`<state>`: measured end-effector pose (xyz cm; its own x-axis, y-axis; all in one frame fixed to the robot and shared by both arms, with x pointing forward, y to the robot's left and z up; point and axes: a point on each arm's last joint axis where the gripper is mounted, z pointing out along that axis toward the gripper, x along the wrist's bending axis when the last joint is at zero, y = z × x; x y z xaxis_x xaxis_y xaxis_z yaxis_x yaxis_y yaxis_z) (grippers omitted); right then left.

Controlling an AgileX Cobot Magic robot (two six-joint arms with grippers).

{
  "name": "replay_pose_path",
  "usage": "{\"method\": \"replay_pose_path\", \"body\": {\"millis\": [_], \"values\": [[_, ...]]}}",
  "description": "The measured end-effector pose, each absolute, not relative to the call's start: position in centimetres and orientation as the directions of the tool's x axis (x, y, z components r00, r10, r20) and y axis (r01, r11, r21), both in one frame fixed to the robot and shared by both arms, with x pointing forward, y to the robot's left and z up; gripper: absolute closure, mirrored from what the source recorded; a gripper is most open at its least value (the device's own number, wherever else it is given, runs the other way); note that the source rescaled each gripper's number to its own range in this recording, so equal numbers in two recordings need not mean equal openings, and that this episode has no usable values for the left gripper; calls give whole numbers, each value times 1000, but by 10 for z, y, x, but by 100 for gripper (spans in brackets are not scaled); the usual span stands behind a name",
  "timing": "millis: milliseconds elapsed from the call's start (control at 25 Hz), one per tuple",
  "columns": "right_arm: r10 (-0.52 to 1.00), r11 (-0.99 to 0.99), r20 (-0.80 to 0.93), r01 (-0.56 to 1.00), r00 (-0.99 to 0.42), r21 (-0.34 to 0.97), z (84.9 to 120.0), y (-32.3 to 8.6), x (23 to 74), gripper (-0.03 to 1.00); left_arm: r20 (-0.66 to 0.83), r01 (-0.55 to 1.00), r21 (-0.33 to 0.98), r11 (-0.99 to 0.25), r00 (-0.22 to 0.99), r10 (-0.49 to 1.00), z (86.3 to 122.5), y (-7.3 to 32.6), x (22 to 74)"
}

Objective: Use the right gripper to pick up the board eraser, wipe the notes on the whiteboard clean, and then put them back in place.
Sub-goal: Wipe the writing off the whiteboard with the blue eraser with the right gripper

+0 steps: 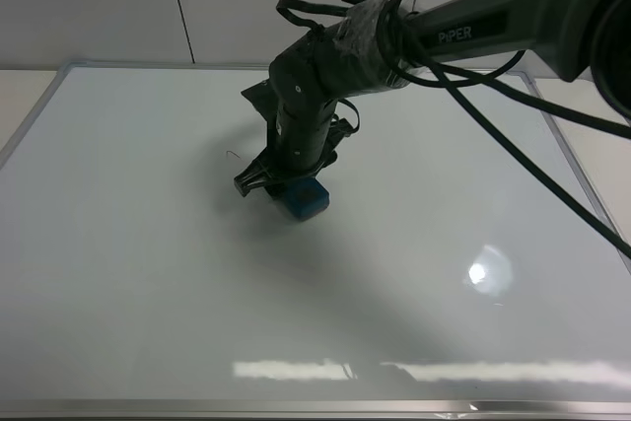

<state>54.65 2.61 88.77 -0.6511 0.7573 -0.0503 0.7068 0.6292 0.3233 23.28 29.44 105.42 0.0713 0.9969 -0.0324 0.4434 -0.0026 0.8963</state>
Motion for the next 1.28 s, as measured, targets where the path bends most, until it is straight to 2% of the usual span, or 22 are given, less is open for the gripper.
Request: {"method": "replay_pose_path", "body": {"millis": [440,720,960,1280], "values": [[693,673,-6,645,-721,361,881,80,516,96,-32,443,896,-3,71,997,1054,294,233],[690,657,23,640,-723,399,880,107,520,97,-32,443,896,-3,71,997,1054,294,233],[746,598,25,687,-665,413,879,96,544,97,-32,443,896,-3,71,997,1054,294,233],[842,479,23,766,-539,428,880,55,592,97,-32,443,896,-3,71,997,1054,294,233]]}}
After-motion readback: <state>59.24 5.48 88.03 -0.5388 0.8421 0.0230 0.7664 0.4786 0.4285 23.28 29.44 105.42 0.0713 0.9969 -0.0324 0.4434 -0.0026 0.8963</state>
